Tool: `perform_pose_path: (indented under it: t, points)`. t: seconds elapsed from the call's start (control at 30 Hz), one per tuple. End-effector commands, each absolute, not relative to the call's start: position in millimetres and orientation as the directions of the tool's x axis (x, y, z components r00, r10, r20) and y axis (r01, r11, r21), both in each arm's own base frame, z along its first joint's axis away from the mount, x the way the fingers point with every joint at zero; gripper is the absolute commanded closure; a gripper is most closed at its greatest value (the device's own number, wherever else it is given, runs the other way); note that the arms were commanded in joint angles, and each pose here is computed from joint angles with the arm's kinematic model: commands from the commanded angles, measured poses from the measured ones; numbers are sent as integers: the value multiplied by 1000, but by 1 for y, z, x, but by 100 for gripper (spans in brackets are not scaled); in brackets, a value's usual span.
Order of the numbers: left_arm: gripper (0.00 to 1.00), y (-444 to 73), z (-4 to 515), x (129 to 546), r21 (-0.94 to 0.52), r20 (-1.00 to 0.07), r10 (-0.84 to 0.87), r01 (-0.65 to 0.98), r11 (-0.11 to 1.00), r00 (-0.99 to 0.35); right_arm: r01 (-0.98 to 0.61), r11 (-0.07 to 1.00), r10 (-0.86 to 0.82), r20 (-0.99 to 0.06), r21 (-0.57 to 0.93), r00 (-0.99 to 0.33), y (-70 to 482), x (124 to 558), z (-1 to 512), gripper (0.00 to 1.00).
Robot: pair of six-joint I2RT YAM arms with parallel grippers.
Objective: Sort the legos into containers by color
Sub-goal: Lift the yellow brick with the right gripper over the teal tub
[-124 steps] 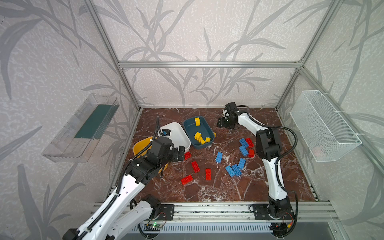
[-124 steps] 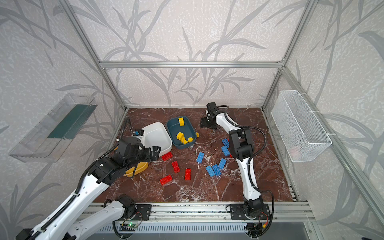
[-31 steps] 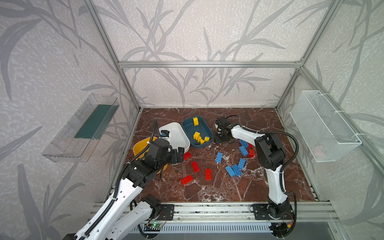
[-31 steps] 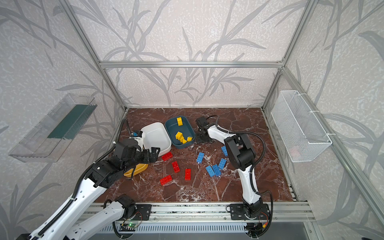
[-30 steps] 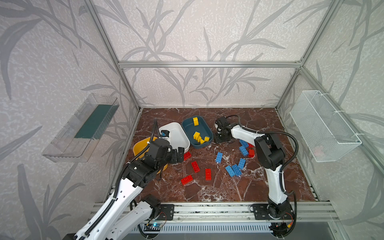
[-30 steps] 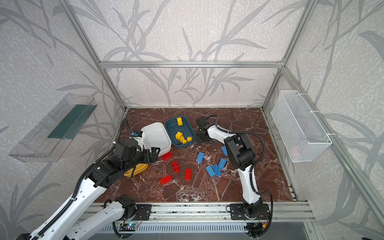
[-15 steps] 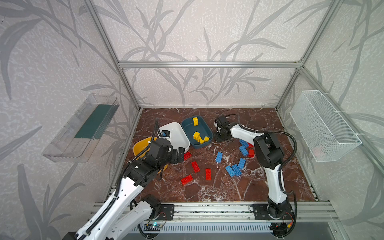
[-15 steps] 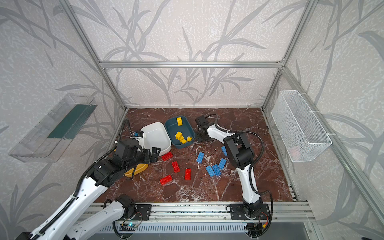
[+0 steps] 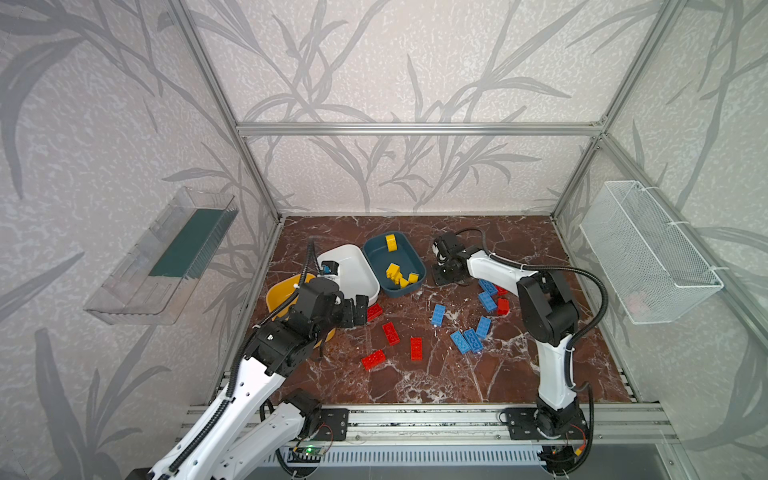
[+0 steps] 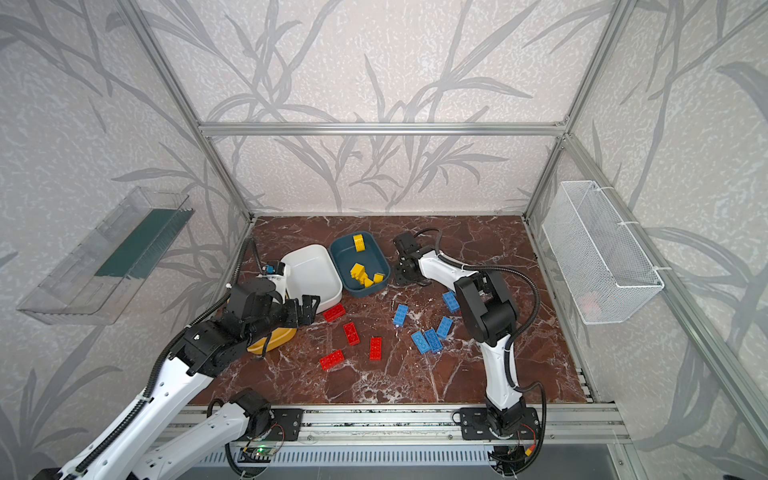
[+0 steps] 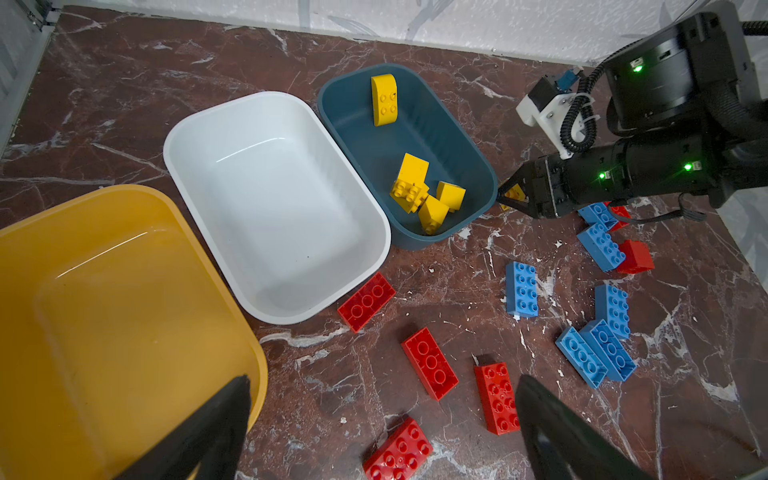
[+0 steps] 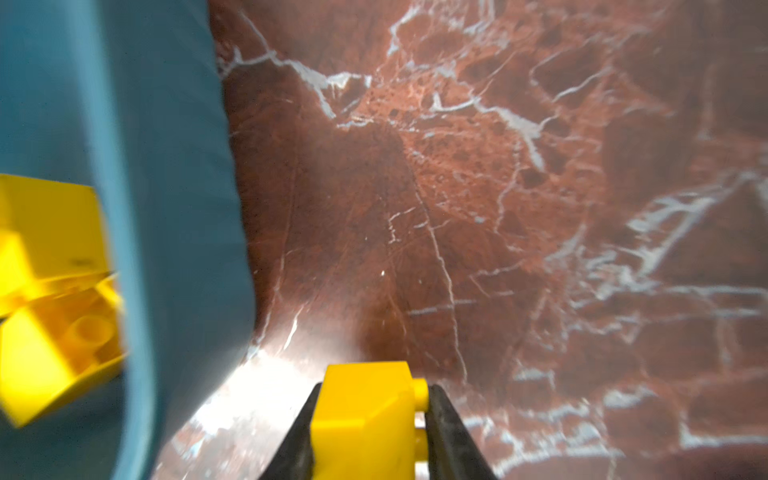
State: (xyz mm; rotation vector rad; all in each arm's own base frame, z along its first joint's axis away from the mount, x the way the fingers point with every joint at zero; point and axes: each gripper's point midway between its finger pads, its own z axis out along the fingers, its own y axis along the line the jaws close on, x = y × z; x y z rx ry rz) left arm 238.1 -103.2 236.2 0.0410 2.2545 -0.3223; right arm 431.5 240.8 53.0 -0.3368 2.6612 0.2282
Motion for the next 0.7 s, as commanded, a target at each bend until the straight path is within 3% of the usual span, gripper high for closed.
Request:
perform_pose_path:
  t: [0.0,0.33,0.67]
  points:
    - [1,-97,239,236,-200,-772,-74,131,971,-631,-267,958,-183,-487,109,-854,234,424,89,72]
    - [1,-97,245,233,-211,-786,-79,146,967,-614,-337,927,-199,-550,162,-811,263,414,141,72]
    - [1,-98,246,230,-216,-787,-76,158,964,-612,-416,883,-231,-570,217,-788,331,420,147,72]
